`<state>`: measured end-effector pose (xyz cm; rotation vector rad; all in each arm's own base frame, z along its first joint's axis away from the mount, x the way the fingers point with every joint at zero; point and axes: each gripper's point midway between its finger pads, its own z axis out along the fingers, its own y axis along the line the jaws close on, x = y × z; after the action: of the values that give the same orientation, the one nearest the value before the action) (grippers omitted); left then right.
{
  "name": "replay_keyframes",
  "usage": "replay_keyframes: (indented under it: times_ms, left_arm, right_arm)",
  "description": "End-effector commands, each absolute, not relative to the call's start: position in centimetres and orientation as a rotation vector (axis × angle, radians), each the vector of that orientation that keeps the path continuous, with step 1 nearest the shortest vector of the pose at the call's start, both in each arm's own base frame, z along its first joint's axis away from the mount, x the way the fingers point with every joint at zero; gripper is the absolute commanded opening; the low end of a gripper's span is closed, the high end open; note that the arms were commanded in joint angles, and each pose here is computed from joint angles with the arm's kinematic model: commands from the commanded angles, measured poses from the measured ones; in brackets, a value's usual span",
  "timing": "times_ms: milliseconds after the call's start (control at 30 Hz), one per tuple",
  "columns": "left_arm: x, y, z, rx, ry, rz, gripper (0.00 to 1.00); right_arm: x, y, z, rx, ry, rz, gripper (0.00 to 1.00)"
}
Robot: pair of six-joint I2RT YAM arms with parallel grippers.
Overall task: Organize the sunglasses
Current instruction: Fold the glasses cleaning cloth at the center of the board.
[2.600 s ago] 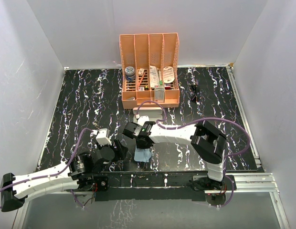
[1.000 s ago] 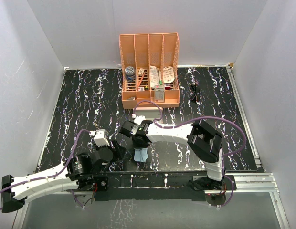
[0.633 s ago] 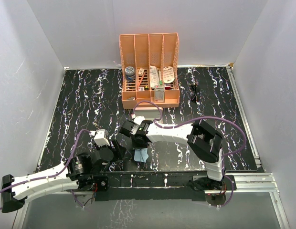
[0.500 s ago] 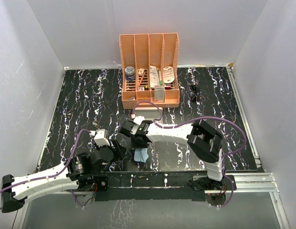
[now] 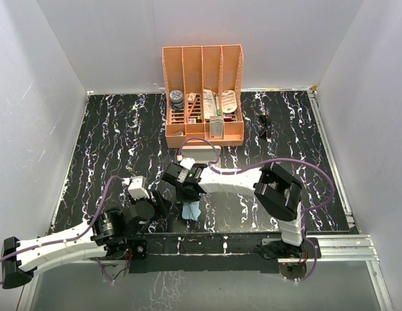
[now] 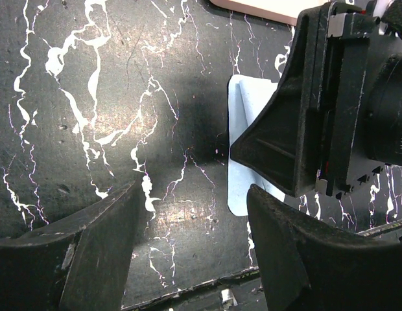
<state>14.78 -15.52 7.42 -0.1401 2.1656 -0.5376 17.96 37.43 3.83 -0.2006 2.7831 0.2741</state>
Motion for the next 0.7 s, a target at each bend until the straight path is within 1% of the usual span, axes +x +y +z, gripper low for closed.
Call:
replay_keyframes:
  times_ms: [0, 33, 100, 200, 400, 667]
  left_arm:
    - [14.9, -15.1, 7.4, -0.151, 2.158, -0.52, 0.64]
    - [14.9, -15.1, 7.4, -0.152, 2.158, -0.52, 0.64]
    - [14.9, -15.0, 7.4, -0.153, 2.158, -0.52, 0.64]
    - [14.9, -15.0, 7.5, -0.157, 2.153, -0.521, 0.64]
    - [15.0, -15.1, 7.6, -0.154, 2.152, -0.52, 0.64]
    - [15.1, -15.3, 7.8, -0.146, 2.155, -0.513, 0.64]
  right_arm:
    - [18.5, 38.7, 4.2, -0.205, 2.754, 0.311, 0.32]
    - [18.5, 38.6, 4.1, -0.206, 2.753, 0.304, 0.32]
    - [18.6, 38.5, 4.1, -0.201, 2.75, 0.3, 0.35]
    - [18.6, 38.3, 4.2, -0.195, 2.746, 0.29, 0.35]
    - [18.7, 37.5, 4.9, -0.179, 2.728, 0.271, 0.43]
    - [18.6, 35.7, 6.6, -0.126, 2.687, 0.277, 0.43]
